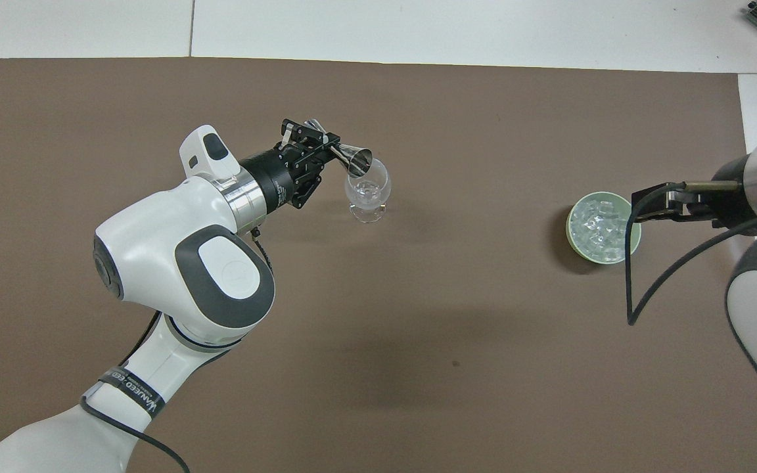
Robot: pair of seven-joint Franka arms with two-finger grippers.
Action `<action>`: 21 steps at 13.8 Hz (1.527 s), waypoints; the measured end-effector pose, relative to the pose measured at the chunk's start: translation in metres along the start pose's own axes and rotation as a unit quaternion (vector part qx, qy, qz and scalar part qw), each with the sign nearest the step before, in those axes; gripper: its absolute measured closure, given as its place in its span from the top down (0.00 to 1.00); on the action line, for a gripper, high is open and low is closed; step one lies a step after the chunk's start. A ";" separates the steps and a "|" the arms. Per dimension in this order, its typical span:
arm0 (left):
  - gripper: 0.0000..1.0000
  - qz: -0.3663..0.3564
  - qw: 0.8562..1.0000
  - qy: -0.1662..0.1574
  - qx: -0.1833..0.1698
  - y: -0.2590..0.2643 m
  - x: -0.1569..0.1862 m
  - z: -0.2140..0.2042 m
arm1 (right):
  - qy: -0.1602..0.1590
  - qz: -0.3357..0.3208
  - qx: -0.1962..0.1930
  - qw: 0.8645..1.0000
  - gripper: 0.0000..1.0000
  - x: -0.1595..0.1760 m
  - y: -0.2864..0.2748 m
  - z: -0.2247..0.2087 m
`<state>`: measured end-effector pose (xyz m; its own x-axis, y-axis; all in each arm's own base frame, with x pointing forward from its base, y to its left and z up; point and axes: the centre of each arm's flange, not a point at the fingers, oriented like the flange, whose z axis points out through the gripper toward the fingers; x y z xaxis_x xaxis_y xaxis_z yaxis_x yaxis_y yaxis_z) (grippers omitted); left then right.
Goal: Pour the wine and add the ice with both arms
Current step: 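Tilt the metal cup over the wine glass with the left gripper, then hold the metal cup tipped over the wine glass with the left gripper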
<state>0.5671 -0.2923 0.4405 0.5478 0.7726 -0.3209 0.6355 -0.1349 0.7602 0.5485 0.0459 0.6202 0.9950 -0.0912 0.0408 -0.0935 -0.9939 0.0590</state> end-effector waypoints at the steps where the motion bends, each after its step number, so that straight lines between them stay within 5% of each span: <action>1: 0.22 0.002 1.000 0.000 0.000 0.000 -0.001 0.000 | 0.000 0.000 0.000 1.000 1.00 0.000 0.000 0.000; 21: 0.22 0.121 0.993 0.009 -0.007 0.005 0.002 0.002 | 0.000 0.000 0.000 1.000 1.00 0.000 0.000 0.000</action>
<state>0.5722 -0.2926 0.4429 0.6739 0.7294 -0.1178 0.4783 -0.3091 0.8220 0.5485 0.0459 0.6202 0.9950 -0.0912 0.0408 -0.0935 -0.9939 0.0590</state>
